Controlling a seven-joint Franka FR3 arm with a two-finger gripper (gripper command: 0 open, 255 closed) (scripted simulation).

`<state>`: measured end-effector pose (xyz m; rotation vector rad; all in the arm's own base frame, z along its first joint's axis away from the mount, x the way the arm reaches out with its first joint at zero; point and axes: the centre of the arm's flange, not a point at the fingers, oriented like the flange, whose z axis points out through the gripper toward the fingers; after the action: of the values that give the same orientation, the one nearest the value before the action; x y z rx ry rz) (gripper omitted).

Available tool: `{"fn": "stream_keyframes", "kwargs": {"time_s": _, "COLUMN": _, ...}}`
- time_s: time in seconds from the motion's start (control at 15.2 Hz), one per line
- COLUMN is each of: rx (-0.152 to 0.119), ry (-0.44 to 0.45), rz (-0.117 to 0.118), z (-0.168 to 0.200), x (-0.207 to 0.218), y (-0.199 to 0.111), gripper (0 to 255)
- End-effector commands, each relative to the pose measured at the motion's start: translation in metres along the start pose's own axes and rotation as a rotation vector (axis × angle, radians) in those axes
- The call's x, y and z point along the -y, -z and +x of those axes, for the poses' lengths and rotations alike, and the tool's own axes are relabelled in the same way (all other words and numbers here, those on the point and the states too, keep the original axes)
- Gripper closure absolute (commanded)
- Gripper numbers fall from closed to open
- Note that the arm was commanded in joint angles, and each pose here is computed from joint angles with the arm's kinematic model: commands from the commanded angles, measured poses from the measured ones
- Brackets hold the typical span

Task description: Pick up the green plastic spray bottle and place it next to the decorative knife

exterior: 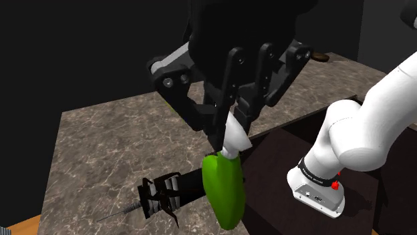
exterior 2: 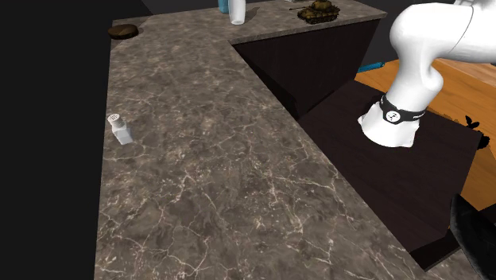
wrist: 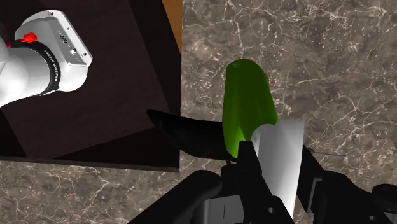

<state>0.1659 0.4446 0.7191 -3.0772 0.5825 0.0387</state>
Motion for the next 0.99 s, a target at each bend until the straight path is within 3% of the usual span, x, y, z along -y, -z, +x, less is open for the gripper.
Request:
{"fn": "stream_keyframes", "kwargs": {"time_s": 0.0, "rx": 0.001, "ry": -0.002, "rz": 0.001, "z": -0.021, "x": 0.015, "y": 0.003, "gripper": 255}}
{"fn": "stream_keyframes", "kwargs": {"time_s": 0.53, "rx": 0.001, "ry": -0.003, "rz": 0.001, "z": -0.107, "x": 0.069, "y": 0.018, "gripper": 255}}
{"fn": "stream_keyframes", "kwargs": {"time_s": 0.92, "rx": 0.001, "ry": -0.002, "rz": 0.001, "z": -0.106, "x": 0.069, "y": -0.014, "gripper": 255}}
